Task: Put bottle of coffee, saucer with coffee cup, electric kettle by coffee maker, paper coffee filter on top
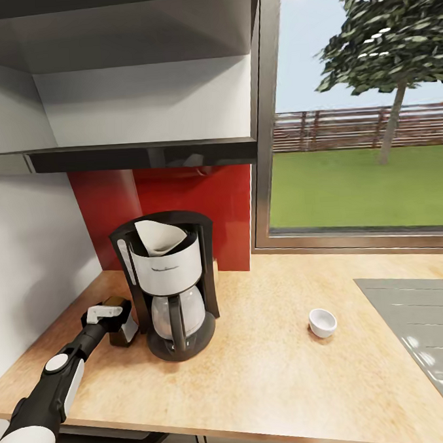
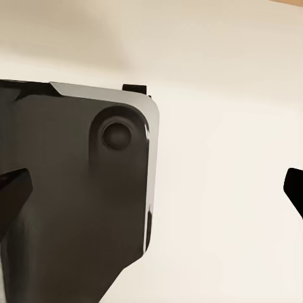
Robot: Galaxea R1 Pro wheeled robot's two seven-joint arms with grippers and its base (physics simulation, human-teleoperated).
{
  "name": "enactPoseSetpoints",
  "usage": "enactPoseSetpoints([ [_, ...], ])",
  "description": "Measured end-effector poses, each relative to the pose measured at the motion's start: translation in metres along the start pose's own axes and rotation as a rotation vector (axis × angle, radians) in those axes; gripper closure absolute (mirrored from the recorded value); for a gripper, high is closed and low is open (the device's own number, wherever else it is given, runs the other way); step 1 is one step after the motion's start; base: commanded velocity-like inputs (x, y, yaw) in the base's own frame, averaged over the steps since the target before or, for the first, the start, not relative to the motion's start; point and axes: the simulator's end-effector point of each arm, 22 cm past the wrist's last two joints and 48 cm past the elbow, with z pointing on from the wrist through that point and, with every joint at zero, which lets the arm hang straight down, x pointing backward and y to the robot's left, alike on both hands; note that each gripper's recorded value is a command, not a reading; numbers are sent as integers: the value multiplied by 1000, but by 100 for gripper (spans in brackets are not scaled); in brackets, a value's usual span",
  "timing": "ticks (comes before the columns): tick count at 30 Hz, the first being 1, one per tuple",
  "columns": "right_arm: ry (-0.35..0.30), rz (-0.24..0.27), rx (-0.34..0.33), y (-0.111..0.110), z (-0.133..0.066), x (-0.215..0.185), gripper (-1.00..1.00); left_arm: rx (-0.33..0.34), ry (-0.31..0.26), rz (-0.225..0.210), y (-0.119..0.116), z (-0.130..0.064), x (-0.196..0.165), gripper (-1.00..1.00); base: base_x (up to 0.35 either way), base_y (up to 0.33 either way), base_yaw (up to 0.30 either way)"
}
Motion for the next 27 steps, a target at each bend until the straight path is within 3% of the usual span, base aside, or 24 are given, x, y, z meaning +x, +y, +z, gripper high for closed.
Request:
enactPoseSetpoints([
  [21,1,0,0,0,0,1,-100,0,-1,0,0,0,-1,-100,-72,-43,0],
  [27,2,0,0,0,0,1,-100,-1,-1,0,0,1,0,-100,-268,0,0],
])
